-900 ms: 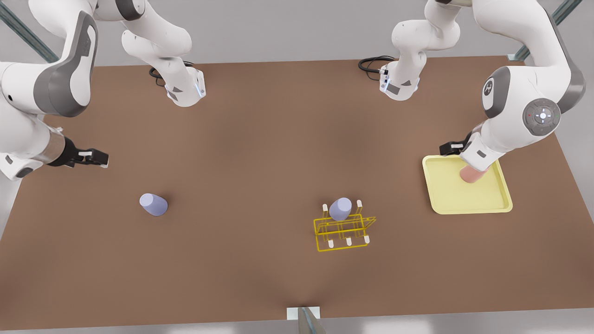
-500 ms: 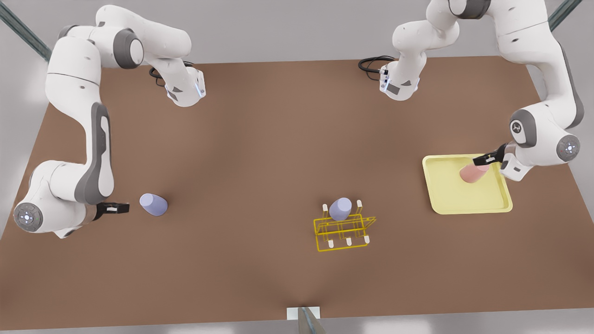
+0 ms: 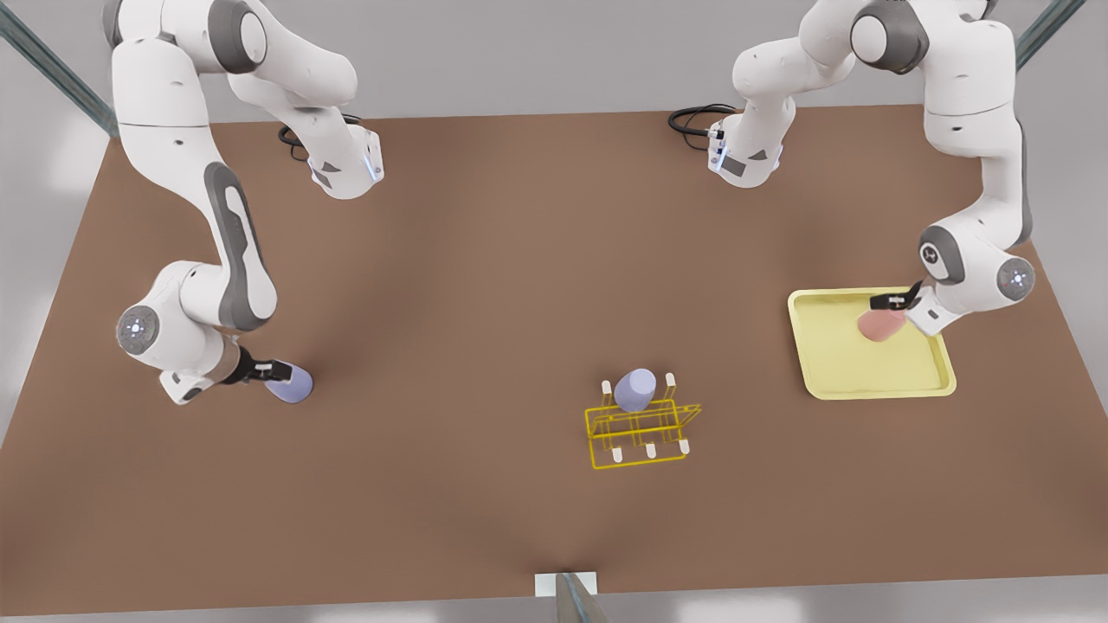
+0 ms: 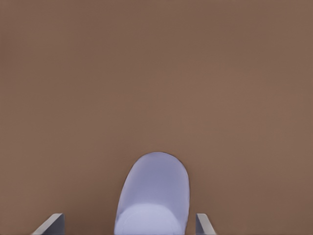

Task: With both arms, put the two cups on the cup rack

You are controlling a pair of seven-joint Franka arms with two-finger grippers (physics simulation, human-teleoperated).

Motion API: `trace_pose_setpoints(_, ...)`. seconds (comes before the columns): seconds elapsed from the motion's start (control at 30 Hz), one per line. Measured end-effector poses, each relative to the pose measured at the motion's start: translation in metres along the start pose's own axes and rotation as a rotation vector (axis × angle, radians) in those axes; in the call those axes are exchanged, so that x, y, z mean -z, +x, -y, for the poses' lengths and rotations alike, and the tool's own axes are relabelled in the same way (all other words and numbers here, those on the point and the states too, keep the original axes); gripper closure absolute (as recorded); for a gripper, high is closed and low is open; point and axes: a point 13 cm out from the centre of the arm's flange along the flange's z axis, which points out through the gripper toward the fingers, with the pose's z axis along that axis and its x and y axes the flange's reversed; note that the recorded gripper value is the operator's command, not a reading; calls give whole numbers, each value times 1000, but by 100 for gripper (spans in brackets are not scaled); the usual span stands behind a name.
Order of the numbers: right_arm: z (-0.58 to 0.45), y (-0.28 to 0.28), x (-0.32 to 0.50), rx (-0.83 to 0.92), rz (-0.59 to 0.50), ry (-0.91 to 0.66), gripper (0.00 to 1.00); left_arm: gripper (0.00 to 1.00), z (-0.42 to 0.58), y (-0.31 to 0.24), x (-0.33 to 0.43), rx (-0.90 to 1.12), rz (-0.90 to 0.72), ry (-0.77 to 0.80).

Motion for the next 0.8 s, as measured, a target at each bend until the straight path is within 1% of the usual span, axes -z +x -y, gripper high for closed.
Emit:
trace_pose_setpoints(0.2, 5, -4, -13, 9, 84, 19, 0, 0, -10, -11, -11, -87, 43, -25)
trace_pose_setpoints(0.23, 6, -4, -15, 10, 90, 21, 0, 3, -10, -13, -11, -100, 49, -28)
trace_pose_setpoints(0.27, 7, -3, -19, 11, 91, 22, 0, 8, -11, -14, -10, -113, 54, -32)
trace_pose_setpoints(0.43, 10, 5, -36, 13, 87, 27, 0, 10, -12, -19, -8, -168, 69, -42)
trace_pose_setpoints(0.57, 15, 22, -58, 10, 83, 35, 0, 11, -12, -22, -10, -202, 71, -46)
trace_pose_setpoints(0.7, 17, 21, -63, 12, 104, 42, 0, 12, -11, -24, -10, -224, 77, -46)
trace_pose_setpoints(0.73, 17, 21, -64, 14, 108, 44, 0, 14, -11, -25, -10, -230, 78, -46)
trace_pose_setpoints(0.8, 17, 22, -69, 16, 107, 46, 0, 15, -10, -26, -9, -241, 80, -47)
